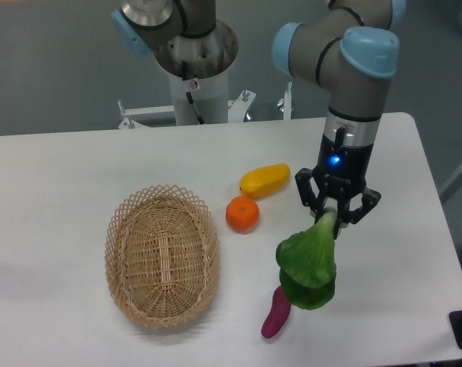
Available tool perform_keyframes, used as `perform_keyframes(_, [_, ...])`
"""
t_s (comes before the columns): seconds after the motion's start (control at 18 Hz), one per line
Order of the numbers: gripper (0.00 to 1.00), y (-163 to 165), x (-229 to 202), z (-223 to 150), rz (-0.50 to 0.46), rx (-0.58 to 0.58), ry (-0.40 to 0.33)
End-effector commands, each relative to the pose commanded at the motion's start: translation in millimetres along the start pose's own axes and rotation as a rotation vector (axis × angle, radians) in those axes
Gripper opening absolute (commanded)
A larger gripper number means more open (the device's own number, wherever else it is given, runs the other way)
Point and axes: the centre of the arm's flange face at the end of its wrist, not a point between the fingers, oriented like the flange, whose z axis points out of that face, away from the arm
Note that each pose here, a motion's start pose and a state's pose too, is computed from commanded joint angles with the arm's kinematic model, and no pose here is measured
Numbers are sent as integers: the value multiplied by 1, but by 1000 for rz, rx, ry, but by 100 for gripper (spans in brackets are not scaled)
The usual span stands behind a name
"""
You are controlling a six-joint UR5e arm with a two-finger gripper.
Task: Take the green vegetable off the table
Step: 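Lift the gripped bok choy up off the table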
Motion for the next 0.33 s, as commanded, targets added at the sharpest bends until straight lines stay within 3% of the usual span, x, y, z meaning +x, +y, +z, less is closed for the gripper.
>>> perform_keyframes(0.33, [37,0,1,2,-11,-1,3])
